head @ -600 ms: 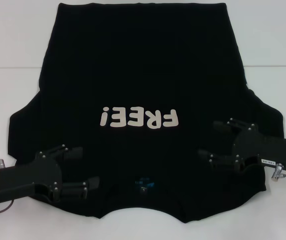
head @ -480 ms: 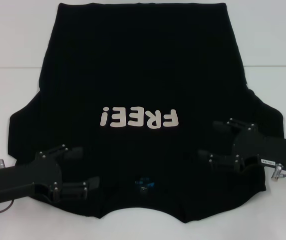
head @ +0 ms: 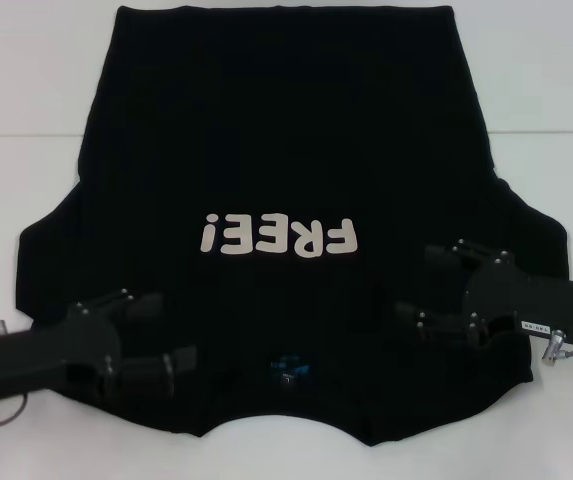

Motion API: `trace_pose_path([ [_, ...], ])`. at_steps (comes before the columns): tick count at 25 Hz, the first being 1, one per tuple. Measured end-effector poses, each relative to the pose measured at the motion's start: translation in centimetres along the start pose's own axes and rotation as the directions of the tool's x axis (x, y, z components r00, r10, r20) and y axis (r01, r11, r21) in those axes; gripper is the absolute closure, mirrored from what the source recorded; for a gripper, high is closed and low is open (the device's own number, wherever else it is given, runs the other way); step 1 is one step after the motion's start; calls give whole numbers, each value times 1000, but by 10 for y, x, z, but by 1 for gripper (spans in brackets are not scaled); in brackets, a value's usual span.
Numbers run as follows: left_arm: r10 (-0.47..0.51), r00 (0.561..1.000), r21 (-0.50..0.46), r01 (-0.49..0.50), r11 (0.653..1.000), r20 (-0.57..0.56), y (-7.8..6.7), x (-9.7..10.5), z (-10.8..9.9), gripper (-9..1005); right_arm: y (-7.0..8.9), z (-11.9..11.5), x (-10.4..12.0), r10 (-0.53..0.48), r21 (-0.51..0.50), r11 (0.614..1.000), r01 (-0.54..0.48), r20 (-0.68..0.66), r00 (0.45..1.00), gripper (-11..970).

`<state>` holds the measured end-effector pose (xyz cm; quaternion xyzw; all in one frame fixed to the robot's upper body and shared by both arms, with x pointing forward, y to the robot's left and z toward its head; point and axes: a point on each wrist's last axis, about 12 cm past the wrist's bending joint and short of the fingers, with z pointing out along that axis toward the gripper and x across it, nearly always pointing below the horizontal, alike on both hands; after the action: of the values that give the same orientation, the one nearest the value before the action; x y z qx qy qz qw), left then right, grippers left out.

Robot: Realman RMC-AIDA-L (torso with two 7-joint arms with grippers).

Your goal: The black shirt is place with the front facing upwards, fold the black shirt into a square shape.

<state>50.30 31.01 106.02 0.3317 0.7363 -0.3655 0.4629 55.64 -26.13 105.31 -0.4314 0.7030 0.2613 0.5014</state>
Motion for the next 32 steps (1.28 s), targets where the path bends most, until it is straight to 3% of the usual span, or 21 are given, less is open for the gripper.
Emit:
trace_pose_path([
  [2, -116, 993, -17, 116, 993, 4, 8, -8, -4, 57, 0, 0, 0, 1, 1, 1000, -1, 0, 1000, 46],
  [4, -273, 962, -33, 273, 961, 3, 18, -18, -10, 59, 0, 0, 0, 2, 3, 1000, -2, 1, 1000, 47],
  [7, -490, 872, -53, 490, 870, 10, 39, -36, -24, 61, 0, 0, 0, 3, 3, 1000, -3, 0, 1000, 47],
  [10, -580, 813, -93, 582, 808, 56, 55, -49, -33, 63, 0, 0, 0, 7, 2, 1000, -7, 1, 1000, 48],
  [13, -665, 735, -217, 676, 704, 134, 75, -51, -40, 65, 1, 1, 0, 8, -1, 1000, -8, 2, 1000, 48],
  [16, -688, 698, -305, 712, 633, 201, 87, -46, -43, 67, 1, 2, -1, 9, -4, 1000, -9, 2, 1000, 48],
  [24, -711, 653, -422, 740, 524, 261, 99, -31, -43, 72, 1, 1, 0, 13, -2, 1000, -13, 0, 1000, 50],
  [28, -710, 647, -463, 738, 490, 278, 101, -24, -44, 75, 2, 1, 1, 17, -4, 1000, -17, -1, 1000, 50],
  [32, -707, 650, -490, 729, 478, 278, 101, -18, -43, 77, 2, 2, 1, 20, -7, 1000, -20, 0, 1000, 51],
])
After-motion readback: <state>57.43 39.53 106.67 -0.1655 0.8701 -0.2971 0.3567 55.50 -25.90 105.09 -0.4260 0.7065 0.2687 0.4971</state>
